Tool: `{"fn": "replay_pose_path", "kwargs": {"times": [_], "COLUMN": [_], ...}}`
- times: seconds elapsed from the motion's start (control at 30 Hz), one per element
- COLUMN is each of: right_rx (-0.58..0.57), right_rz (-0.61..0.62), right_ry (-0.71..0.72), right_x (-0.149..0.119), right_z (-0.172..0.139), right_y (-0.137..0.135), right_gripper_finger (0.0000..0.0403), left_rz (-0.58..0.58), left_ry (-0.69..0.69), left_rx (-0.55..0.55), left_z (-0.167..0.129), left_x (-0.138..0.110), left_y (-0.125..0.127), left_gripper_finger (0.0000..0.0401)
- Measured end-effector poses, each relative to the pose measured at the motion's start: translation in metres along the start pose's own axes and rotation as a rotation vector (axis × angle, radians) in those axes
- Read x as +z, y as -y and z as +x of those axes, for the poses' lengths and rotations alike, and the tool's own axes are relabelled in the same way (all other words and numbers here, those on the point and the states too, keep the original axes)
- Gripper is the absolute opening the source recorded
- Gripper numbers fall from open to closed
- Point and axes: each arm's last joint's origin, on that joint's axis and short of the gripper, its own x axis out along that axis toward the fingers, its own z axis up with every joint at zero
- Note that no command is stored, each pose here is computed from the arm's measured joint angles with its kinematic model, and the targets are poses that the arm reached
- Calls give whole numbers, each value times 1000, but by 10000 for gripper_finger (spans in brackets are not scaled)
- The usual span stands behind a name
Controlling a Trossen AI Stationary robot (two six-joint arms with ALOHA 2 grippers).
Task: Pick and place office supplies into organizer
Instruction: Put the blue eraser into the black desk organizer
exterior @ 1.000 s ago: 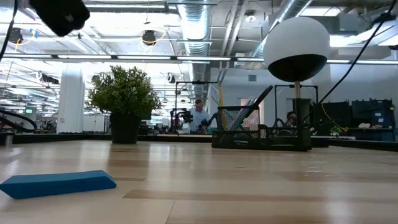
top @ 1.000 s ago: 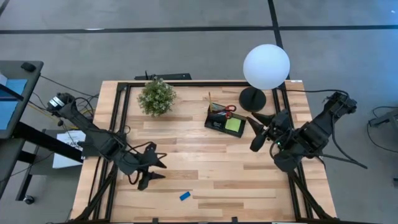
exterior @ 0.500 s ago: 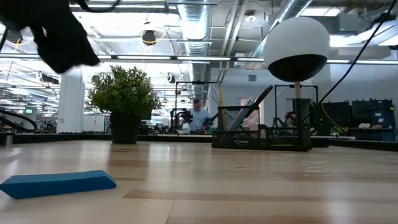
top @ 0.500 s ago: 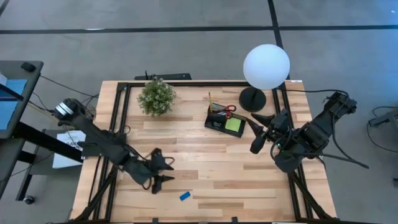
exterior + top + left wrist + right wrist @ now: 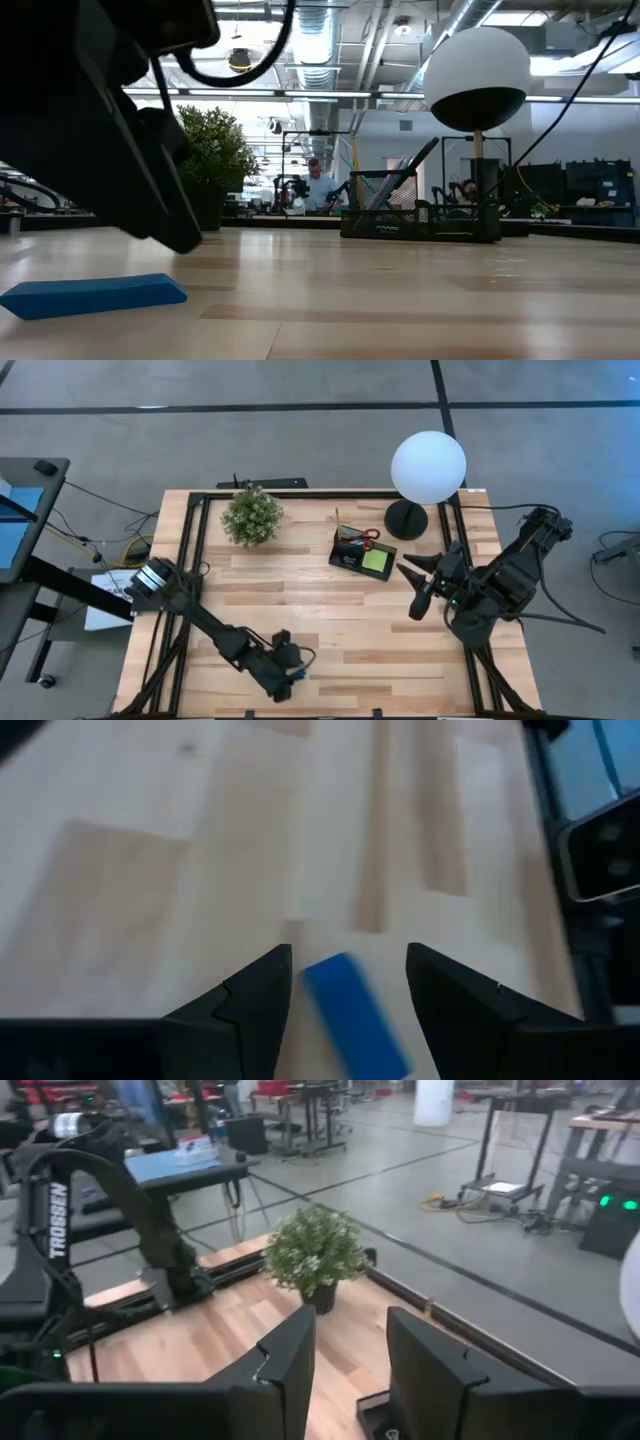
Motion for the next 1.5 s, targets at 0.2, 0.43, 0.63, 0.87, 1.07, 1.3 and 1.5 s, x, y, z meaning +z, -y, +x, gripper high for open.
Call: {"fn": "replay_pose_path", "kwargs": {"times": [0.2,0.43,0.63,0.87,1.07,1.3,1.5], "right_rx": [31,33,31,27,26,26,23], "right_rz": [-9,-12,-22,-40,-44,-44,-43], "right_ry": [-2,-2,-4,-7,-7,-7,-7], "right_x": [-2,-2,-2,-3,-3,-3,-3], "right_z": [-6,-7,-7,-7,-7,-7,-6], "right_y": [-2,-2,-2,-1,0,0,0], "right_gripper_finger": [119,119,119,119,119,119,119], "left_rz": [23,-6,4,-17,-11,-130,-143], "left_ry": [-114,-96,-130,-86,-83,33,65], "left_rx": [74,148,248,294,341,342,332], "left_z": [12,6,2,5,10,15,19], "left_x": [-4,-16,-39,-46,-43,-38,-23], "left_y": [12,19,23,22,14,13,16], "left_gripper_finger": [194,194,194,190,152,121,116]}}
